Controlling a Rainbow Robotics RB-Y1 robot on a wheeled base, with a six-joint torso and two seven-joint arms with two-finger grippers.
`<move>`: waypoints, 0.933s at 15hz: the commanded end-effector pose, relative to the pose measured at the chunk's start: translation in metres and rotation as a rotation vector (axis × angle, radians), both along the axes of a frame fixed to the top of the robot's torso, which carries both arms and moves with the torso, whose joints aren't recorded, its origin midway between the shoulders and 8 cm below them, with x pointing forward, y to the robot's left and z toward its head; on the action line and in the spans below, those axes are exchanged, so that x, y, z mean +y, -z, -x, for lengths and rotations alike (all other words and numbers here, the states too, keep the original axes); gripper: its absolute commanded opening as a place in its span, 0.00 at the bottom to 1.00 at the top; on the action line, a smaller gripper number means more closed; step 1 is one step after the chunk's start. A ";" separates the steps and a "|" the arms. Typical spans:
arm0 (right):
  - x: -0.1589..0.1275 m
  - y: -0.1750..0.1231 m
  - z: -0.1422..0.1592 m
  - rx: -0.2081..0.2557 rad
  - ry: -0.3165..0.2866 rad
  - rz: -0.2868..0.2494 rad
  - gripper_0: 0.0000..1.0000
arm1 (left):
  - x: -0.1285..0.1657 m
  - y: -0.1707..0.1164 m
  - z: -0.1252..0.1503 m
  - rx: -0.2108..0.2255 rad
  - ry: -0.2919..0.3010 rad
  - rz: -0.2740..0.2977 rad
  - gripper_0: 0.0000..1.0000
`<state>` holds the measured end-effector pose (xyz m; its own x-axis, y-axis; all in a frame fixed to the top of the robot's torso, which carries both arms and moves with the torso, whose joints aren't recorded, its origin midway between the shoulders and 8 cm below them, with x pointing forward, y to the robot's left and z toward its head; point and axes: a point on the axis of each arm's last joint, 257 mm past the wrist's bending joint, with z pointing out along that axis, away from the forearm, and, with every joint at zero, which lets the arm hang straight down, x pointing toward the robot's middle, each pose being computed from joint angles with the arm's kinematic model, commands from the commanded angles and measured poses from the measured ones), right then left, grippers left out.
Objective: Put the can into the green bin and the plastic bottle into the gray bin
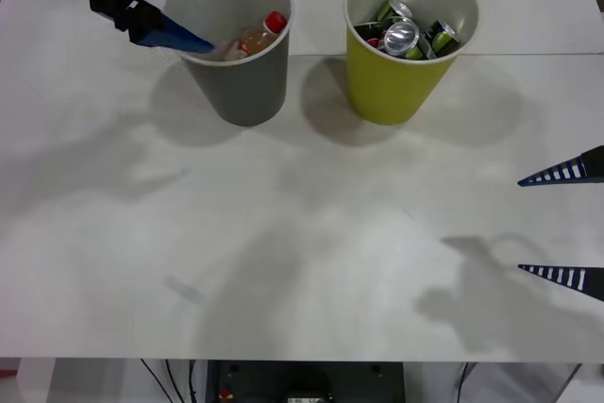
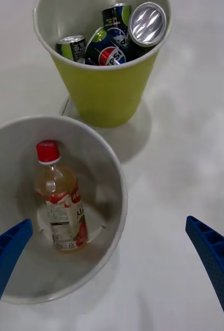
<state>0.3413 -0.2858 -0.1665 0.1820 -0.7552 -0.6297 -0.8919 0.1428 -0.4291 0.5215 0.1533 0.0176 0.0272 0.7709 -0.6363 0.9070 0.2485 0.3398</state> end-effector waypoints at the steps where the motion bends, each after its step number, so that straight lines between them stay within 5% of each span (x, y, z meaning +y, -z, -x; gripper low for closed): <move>1: 0.000 0.000 0.000 0.000 0.000 0.000 1.00 | 0.036 0.024 0.017 -0.044 0.035 -0.031 1.00; 3: 0.000 0.000 0.000 0.000 0.000 0.000 1.00 | 0.057 0.040 0.026 -0.060 0.056 -0.005 1.00; 7: 0.000 0.000 0.000 0.000 0.000 0.000 1.00 | 0.101 0.086 0.050 -0.116 0.109 -0.044 1.00; 14: 0.000 0.000 0.000 0.000 0.000 0.000 1.00 | 0.142 0.145 0.091 -0.133 0.191 -0.084 1.00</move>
<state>0.3413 -0.2858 -0.1666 0.1818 -0.7553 -0.6297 -0.8919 0.1430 -0.4290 0.4341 0.2929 -0.1226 0.2483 0.7956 -0.5527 0.8809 0.0520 0.4705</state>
